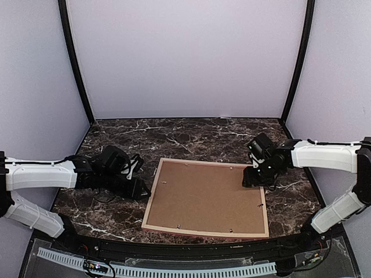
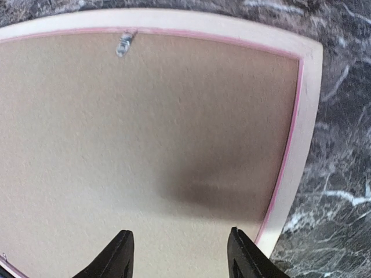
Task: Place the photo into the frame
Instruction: Adjust the photo frame at the center of the board.
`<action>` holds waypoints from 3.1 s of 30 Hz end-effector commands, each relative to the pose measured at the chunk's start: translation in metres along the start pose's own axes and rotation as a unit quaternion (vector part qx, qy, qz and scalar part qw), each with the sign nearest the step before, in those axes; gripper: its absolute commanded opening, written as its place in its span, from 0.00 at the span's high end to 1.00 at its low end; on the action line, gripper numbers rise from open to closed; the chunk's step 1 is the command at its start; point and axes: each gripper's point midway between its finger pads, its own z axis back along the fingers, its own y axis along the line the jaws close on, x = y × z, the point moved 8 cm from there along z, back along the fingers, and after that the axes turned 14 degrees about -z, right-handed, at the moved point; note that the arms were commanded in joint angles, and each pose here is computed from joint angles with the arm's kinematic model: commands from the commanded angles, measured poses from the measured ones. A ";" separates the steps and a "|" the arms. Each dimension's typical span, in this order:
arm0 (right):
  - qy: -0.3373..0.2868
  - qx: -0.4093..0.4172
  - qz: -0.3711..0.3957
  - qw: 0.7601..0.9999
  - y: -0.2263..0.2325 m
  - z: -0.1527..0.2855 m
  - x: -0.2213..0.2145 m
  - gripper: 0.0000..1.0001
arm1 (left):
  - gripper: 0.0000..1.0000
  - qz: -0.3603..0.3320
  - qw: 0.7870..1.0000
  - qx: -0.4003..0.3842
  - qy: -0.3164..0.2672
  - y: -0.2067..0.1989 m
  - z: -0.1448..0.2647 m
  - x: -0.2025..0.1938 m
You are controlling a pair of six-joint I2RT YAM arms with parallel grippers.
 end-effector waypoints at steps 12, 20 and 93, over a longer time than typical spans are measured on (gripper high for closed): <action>0.053 -0.065 -0.058 0.995 -0.042 -0.019 -0.055 0.49 | 0.47 -0.025 0.997 0.049 -0.058 -0.006 0.018 0.044; 0.071 -0.035 -0.044 0.996 -0.038 -0.017 -0.058 0.53 | 0.47 -0.017 0.997 0.066 -0.021 0.002 -0.005 0.042; 0.146 -0.050 -0.074 0.985 -0.064 0.019 -0.086 0.64 | 0.71 0.007 0.992 0.118 0.052 0.025 -0.066 0.031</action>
